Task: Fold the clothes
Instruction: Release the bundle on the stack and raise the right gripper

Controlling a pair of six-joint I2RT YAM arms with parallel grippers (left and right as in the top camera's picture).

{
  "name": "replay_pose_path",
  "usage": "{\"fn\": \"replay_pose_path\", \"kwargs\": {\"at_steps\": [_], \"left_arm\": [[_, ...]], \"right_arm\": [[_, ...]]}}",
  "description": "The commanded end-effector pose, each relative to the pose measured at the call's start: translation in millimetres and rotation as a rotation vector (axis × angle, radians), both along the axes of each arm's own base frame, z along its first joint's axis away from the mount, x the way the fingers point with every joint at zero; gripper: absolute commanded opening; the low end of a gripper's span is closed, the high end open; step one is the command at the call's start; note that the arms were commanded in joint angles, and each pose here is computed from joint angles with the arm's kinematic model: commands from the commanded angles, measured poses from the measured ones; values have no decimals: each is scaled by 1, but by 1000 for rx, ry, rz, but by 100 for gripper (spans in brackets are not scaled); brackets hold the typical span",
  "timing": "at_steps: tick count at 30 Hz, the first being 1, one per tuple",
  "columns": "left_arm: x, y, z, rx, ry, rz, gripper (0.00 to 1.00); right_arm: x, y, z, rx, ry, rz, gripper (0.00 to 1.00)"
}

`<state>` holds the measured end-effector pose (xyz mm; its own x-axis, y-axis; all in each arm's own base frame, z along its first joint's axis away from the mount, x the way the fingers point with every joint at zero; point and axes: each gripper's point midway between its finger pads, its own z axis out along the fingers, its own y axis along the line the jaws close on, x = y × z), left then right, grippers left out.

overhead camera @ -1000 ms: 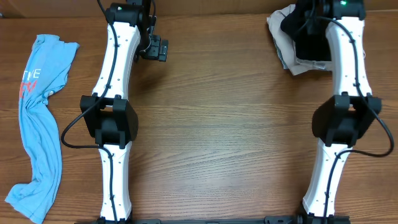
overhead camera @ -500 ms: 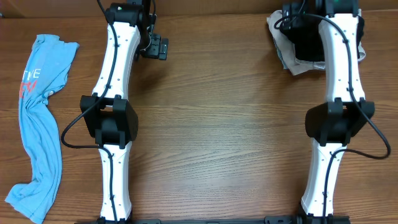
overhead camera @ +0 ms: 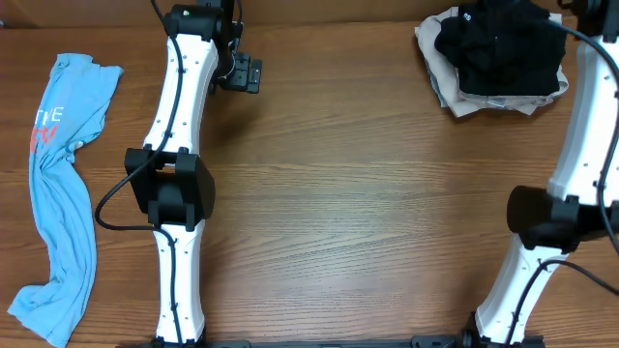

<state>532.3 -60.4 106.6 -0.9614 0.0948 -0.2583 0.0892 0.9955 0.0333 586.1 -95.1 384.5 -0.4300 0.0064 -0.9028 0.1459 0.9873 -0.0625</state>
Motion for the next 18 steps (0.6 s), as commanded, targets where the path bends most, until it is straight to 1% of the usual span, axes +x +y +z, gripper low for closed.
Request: {"fn": "replay_pose_path", "kwargs": {"at_steps": [1,2,4,5,6,9,13,17,18], "left_arm": [[3,1,1,-2,-10,-2,100],[3,1,1,-2,-10,-2,100],[3,1,1,-2,-10,-2,100],[3,1,1,-1,-10,-3,100],[3,1,1,-2,-10,-2,100],[3,1,1,-1,-10,-3,100],[3,1,1,-2,-10,-2,100],[3,1,1,-1,-10,-3,100],[3,1,1,-1,-10,-3,100]], "right_arm": [[30,3,-86,82,130,76,56],[35,2,-102,106,146,82,68],[41,0,-139,170,191,69,87],[42,-1,-156,195,216,60,95],[42,0,-178,209,251,62,99],[35,1,-245,237,368,53,100],[14,5,-326,276,505,35,100],[-7,5,-378,326,598,-5,100],[-9,4,-380,329,603,-7,100]]}}
